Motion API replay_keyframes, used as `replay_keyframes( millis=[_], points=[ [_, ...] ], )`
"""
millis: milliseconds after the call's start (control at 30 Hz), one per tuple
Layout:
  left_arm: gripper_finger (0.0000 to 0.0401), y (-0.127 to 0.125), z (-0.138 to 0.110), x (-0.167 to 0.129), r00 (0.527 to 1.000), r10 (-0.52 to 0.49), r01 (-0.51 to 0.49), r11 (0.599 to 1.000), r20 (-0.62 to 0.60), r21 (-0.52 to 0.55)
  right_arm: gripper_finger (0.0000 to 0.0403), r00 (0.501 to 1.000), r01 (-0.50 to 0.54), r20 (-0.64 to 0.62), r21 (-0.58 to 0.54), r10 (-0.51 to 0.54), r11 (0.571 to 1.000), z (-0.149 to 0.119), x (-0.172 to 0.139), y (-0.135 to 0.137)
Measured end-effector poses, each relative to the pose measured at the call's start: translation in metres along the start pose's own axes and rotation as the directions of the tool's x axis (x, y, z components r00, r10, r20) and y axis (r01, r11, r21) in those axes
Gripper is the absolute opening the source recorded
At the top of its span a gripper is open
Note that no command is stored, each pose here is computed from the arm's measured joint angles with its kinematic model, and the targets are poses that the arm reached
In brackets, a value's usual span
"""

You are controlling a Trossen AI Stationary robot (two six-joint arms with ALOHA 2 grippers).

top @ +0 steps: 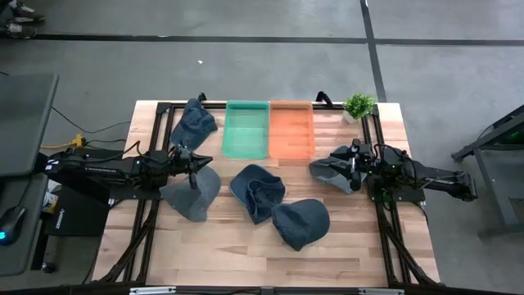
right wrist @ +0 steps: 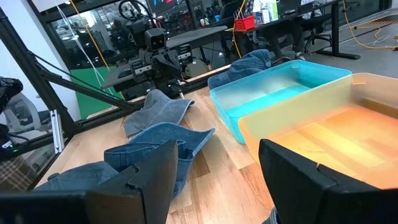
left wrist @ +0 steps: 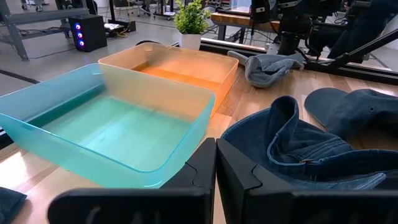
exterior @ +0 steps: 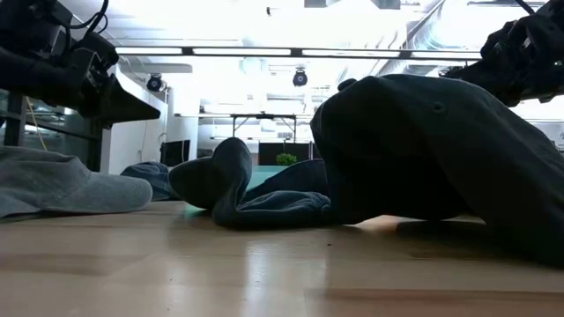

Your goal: Pick & Place hat

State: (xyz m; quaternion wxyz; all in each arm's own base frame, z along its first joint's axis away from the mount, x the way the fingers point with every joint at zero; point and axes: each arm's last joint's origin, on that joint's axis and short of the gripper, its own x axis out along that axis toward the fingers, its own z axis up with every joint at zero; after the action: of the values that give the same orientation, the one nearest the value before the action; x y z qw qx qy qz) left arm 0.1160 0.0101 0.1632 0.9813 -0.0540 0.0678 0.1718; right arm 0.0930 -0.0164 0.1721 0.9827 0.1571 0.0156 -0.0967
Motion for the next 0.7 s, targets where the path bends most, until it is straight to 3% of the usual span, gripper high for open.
replay_keyframes(
  millis=[400,700],
  points=[
    [0.0010,-0.001,0.001,0.000,1.000,-0.029,0.029,1.000,0.006,-0.004,0.0220,1.000,0.000,0.000,0.000,0.000,1.000,0.000,0.000,0.000],
    [0.0010,-0.008,0.011,-0.001,0.965,-0.248,0.255,0.964,0.088,-0.075,0.0220,1.000,0.000,0.000,0.000,0.000,1.000,0.000,0.000,0.000]
  ],
)
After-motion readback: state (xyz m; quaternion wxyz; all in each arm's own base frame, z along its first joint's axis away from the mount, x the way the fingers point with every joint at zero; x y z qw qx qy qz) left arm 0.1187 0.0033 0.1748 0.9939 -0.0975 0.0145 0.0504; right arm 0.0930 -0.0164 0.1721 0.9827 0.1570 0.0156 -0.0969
